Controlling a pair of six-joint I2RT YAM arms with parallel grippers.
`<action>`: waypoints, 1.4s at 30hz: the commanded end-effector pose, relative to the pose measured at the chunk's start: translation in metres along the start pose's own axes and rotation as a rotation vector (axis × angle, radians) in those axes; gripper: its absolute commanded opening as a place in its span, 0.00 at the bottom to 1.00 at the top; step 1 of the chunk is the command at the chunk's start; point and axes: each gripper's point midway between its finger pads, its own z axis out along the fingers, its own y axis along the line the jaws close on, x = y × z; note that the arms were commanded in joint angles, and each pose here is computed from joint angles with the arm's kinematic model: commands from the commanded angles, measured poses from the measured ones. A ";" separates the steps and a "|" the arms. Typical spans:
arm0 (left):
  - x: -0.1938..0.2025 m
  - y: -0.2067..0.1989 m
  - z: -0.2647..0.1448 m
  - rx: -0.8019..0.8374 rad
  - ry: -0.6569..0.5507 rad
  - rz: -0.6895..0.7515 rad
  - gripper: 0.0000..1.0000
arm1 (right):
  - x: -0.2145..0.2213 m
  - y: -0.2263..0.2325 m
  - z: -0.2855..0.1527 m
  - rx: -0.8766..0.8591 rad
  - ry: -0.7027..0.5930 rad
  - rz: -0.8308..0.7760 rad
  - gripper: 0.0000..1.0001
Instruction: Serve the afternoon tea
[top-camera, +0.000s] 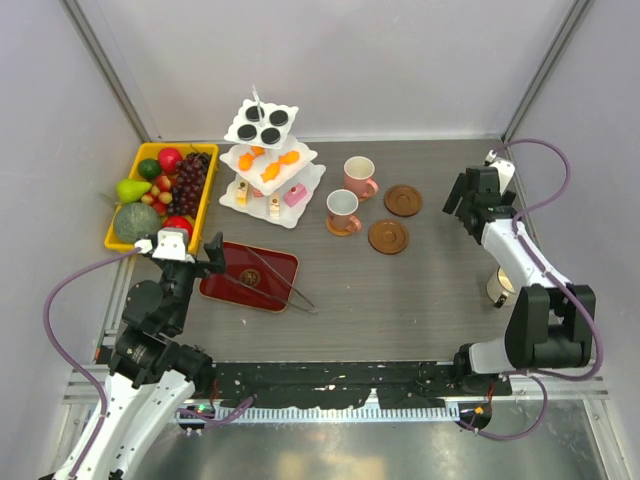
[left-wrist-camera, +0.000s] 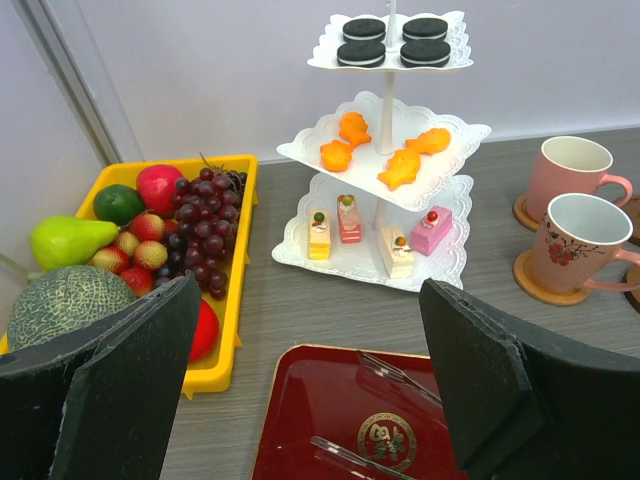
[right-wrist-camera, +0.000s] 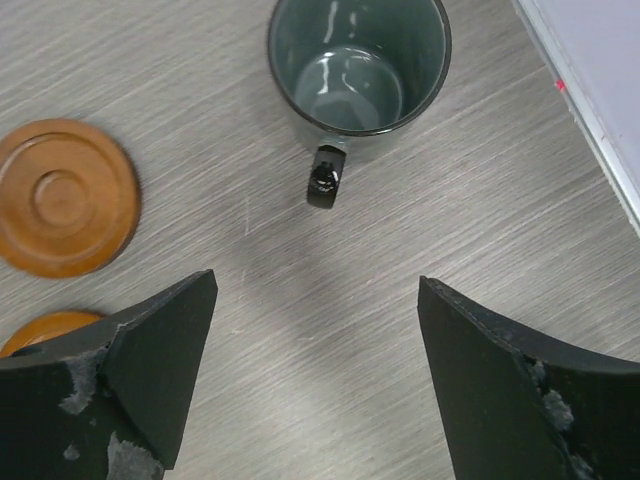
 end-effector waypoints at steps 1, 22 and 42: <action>-0.017 0.001 0.000 -0.005 -0.066 -0.020 0.99 | -0.009 -0.008 0.031 0.034 -0.012 0.099 0.85; -0.016 0.000 0.001 -0.001 -0.061 -0.013 0.99 | 0.009 -0.003 0.123 0.037 0.146 0.115 0.33; -0.014 -0.001 0.002 0.004 -0.057 -0.011 0.99 | -0.058 0.076 0.050 -0.316 -0.101 -0.233 0.05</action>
